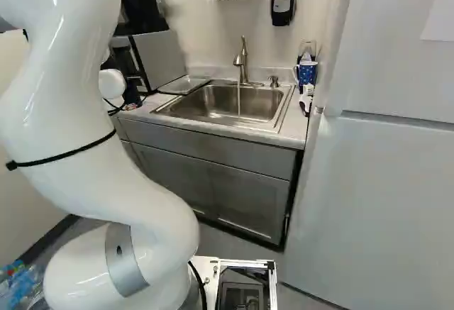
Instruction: Rinse the cup and place it in the tray
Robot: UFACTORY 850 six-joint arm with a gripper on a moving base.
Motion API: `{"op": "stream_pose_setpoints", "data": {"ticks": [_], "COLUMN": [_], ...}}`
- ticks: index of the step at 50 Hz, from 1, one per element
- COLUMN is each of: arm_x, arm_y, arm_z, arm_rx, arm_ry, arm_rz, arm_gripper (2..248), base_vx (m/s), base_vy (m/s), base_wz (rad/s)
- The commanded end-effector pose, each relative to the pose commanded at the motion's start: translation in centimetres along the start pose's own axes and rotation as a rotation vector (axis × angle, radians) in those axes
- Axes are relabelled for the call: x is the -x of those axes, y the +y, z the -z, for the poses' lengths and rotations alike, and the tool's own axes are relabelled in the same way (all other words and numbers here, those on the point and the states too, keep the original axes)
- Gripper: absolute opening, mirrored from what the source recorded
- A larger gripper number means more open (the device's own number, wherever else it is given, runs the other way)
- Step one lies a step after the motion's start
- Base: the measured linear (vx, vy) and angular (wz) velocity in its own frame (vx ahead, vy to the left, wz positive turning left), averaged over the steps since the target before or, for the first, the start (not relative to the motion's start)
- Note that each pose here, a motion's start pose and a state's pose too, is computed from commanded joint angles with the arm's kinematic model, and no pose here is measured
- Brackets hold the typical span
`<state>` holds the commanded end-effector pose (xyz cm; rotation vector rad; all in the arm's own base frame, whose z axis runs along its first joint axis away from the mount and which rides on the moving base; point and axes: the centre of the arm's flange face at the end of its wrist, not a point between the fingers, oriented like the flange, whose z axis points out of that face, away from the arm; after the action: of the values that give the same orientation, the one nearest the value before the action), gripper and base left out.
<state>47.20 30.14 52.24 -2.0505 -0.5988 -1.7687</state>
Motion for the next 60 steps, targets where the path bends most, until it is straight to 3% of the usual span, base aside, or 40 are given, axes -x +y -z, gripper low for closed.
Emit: {"op": "stream_pose_setpoints", "data": {"ticks": [32, 60], "arm_x": [3.4, 5.7], "arm_y": [-0.1, 0.3], "arm_z": [-1.0, -2.8], "arm_rx": [-0.002, 0.005], "arm_ry": [-0.062, -0.033], "arm_rz": [0.0, -0.001], "arm_gripper": [247, 247], "base_vx": [0.0, 0.0], "base_vy": [0.0, 0.0], "base_wz": [0.0, 0.0]}}
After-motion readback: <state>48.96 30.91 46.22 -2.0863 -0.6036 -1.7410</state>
